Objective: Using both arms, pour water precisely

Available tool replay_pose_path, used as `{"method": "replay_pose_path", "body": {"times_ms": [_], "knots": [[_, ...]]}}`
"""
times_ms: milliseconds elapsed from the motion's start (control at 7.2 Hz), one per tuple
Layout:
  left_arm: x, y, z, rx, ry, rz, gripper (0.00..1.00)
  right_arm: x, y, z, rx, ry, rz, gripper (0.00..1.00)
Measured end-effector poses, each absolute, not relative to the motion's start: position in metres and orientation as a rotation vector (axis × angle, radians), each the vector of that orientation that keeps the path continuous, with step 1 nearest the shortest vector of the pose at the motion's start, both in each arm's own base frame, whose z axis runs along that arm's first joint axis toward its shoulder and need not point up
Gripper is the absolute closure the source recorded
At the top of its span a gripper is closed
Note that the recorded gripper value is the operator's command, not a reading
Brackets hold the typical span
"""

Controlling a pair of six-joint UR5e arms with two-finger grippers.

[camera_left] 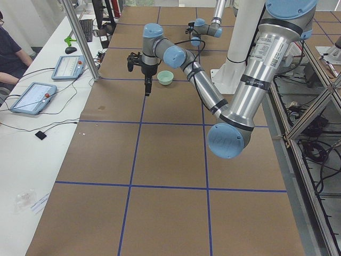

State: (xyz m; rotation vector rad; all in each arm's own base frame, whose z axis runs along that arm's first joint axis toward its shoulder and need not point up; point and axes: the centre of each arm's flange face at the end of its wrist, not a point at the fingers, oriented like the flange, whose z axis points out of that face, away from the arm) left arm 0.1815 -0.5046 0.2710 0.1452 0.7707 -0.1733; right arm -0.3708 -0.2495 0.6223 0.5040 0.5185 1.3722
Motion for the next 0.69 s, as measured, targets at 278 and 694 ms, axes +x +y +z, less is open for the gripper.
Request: {"method": "replay_pose_path", "body": {"times_ms": [278, 694], "knots": [[0.1816, -0.5048, 0.2713, 0.145, 0.770, -0.173, 0.00, -0.3693, -0.2492, 0.6237, 0.506, 0.521, 1.369, 1.00], [0.1816, -0.5048, 0.2722, 0.143, 0.769, -0.174, 0.00, -0.3699, -0.2502, 0.6290, 0.513, 0.515, 1.367, 0.73]]}}
